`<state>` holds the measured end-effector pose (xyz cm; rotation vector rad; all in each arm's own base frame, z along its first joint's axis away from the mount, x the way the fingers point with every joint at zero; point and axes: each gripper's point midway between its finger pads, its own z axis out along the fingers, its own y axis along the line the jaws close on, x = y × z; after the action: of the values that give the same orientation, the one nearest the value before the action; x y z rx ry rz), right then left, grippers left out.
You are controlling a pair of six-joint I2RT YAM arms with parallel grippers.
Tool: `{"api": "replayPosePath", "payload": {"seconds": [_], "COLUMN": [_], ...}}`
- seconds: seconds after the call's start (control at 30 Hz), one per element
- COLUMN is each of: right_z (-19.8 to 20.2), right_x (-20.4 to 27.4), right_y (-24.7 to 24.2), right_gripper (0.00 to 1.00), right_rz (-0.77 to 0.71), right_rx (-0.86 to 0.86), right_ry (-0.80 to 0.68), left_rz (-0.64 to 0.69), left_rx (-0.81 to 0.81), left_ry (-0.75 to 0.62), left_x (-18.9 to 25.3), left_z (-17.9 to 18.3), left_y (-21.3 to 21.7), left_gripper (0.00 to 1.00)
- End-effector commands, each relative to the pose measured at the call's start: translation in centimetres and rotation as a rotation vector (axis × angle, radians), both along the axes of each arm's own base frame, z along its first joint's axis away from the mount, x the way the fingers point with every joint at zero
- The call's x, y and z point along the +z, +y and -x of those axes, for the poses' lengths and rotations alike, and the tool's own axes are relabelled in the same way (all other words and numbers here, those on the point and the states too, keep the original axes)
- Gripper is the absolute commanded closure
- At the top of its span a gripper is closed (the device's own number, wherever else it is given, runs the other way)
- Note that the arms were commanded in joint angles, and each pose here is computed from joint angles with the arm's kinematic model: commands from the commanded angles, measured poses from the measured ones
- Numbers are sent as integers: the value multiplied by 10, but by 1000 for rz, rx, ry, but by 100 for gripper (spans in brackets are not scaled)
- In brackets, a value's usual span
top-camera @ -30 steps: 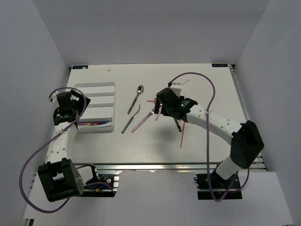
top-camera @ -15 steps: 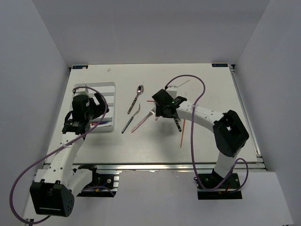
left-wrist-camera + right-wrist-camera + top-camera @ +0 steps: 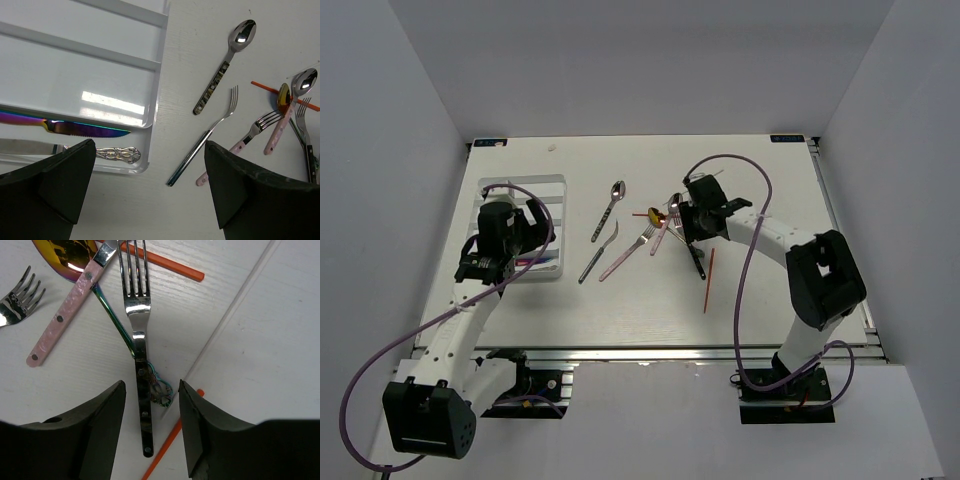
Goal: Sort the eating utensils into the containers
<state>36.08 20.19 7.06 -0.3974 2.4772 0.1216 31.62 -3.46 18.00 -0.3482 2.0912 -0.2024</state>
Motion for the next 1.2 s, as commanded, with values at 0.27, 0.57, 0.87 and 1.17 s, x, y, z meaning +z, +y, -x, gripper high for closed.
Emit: {"api": "replayPosePath", "payload": {"seconds": [0.27,0.57,0.87,1.17], "right_z": [-7,-6,-2,-3], "right_x": [-17,-33,-44,-42], "right_y": [20,12,13,11], "right_gripper": [54,61,69,88], "right_rz": [-44,-3,-6,4], "right_rx": [167,151,153,146], "right_ry": [54,73,105,102], "left_rz": [-8,-5,1,2], "left_rx": [-32,-38,-50,-52], "left_ry": [9,20,30,27], "left_x": [-2,-5,-8,-7], "left_z": [1,0,0,0], "left_y": [-4,-6,-9,-9], "left_gripper": [2,2,2,2]}}
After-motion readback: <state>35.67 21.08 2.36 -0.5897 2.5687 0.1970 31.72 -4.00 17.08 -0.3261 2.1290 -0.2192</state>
